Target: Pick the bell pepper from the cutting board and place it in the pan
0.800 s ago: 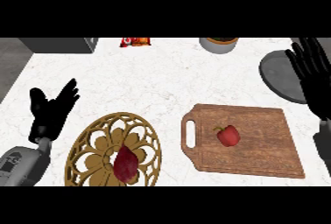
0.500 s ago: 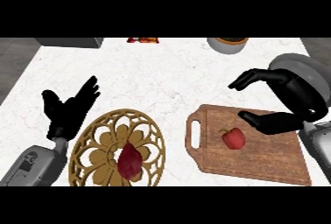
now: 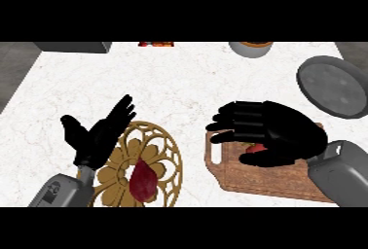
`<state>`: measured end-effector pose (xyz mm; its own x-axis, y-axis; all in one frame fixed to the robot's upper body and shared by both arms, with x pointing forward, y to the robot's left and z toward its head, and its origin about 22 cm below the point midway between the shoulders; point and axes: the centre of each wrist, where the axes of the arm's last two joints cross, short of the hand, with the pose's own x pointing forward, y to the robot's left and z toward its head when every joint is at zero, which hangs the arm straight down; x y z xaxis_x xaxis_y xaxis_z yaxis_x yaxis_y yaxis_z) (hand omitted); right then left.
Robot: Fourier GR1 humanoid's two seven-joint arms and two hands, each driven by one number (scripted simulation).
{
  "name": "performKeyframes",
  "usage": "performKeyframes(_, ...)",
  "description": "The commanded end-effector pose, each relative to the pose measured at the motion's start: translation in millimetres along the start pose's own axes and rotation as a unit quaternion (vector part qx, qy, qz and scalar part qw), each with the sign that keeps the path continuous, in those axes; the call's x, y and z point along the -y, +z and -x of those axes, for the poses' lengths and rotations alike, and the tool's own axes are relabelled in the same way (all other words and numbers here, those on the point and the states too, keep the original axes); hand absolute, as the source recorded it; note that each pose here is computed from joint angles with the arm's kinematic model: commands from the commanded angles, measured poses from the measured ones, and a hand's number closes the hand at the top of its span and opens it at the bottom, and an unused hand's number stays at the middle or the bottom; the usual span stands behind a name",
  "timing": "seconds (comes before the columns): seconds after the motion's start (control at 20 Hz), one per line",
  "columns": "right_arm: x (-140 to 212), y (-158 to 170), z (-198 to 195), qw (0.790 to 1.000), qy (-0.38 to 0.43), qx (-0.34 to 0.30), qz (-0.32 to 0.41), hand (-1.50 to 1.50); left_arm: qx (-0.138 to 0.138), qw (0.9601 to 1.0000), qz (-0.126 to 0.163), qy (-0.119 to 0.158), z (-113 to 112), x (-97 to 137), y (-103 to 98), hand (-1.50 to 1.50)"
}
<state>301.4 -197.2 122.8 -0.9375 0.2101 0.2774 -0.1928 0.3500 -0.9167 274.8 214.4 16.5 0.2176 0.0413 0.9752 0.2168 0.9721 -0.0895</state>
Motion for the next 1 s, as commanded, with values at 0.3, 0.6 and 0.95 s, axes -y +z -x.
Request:
performKeyframes(0.3, -24.9, 7.9, -22.0, 0.899, 0.309, -0.067, -0.303, -1.50, -0.004, 0.9998, -0.018, 0.012, 13.0, -0.1, 11.2, 0.00)
performKeyframes(0.6, -73.8, -4.5, -60.0, 0.810, 0.427, -0.143, -0.375, -1.50, 0.001, 0.9997, -0.014, 0.022, 8.0, -0.9, 14.0, 0.00)
performKeyframes(0.95, -143.8, -13.8, -112.3, 0.702, 0.497, -0.219, -0.460, -1.50, -0.001, 0.9998, -0.015, 0.012, 8.4, -4.7, 23.0, 0.00)
